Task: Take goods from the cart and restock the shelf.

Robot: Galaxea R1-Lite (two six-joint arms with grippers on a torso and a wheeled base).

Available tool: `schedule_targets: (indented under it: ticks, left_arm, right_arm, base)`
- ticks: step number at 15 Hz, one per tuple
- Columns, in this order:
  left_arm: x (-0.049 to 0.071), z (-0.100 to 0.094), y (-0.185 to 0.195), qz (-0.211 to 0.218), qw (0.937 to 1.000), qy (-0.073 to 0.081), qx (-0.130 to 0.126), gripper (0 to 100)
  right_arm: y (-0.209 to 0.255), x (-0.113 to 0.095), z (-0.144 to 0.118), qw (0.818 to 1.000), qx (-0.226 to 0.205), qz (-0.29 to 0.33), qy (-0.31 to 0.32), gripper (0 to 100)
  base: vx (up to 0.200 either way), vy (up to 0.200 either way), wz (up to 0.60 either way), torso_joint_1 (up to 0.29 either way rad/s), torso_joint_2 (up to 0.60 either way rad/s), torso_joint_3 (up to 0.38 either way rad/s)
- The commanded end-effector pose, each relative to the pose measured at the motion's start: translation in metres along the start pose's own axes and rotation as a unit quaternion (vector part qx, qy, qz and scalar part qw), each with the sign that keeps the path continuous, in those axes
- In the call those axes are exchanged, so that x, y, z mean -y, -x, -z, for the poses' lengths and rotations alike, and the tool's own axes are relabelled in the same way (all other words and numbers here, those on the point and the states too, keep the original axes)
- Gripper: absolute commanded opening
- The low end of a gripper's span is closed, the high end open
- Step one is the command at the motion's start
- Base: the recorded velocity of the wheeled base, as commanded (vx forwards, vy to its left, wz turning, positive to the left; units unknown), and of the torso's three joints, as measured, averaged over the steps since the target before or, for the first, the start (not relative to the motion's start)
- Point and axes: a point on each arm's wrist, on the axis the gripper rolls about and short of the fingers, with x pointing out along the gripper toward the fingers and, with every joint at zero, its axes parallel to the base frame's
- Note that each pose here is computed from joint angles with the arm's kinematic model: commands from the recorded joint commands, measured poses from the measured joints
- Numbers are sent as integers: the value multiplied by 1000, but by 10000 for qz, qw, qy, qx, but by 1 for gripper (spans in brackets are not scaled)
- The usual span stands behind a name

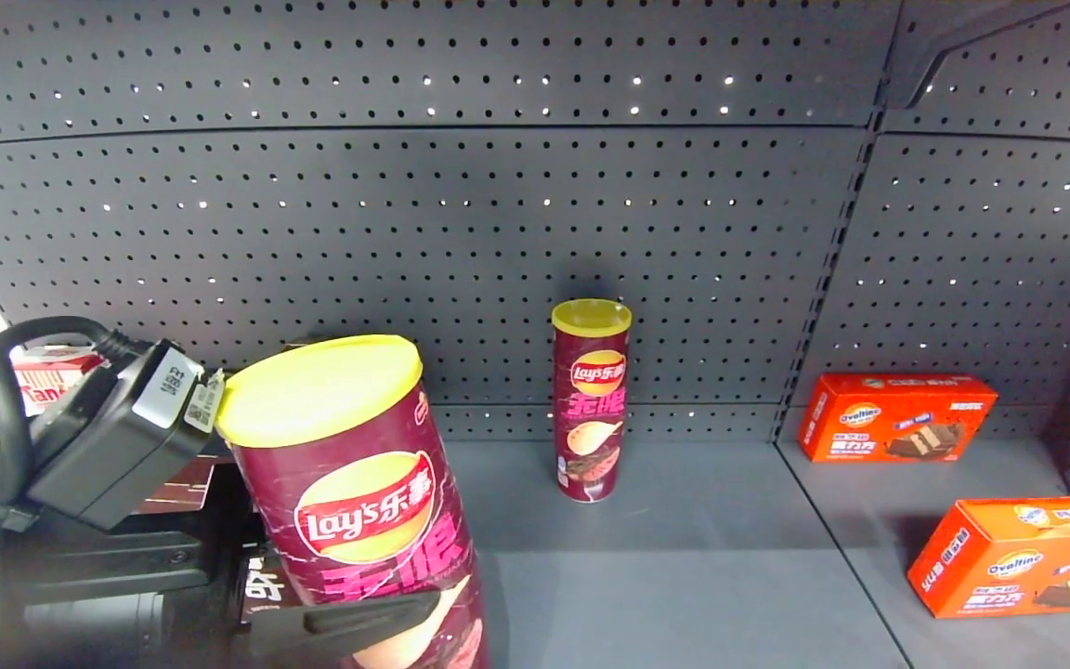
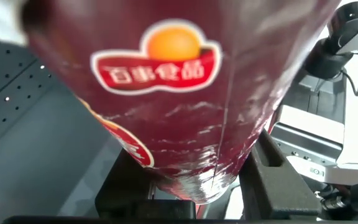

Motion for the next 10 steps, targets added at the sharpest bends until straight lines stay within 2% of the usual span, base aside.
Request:
schedule_targets:
  ticks: [1,2,3,4,7,8,10]
  left_arm:
    - [-1,1,-1,8,10000,19,-27,0]
    - [-1,1,-1,1,10000,23,-35,0]
    - [-1,1,-1,1,10000,23,-35,0]
    - [-1,1,-1,-29,10000,42,-36,0]
    - [-1,7,-1,-46,9999,117,-111,0]
    - [-1,9,-1,-35,9998,134,-135,0]
    - [-1,14,-1,-27,9997,168,-186,0]
  right_arm:
    - [-75,2,-25,9955,-390,-867,10,100]
    - [-97,2,-26,9937,-416,-1044,25,100]
    - [-100,2,-25,9934,-422,-1067,22,100]
    - [-137,4,-20,9912,-440,-1246,69,100]
    - [-180,7,-13,9880,-416,-1484,129,100]
    - [-193,9,-12,9832,-295,-1795,133,100]
    - [-221,20,-2,9803,-106,-1960,221,100]
  base:
    - [0,0,0,0,0,0]
    - [0,0,0,0,0,0]
    - [0,0,0,0,0,0]
    - [0,0,0,0,0,0]
    - [0,0,0,0,0,0]
    - [0,0,0,0,0,0]
    - [0,0,0,0,0,0]
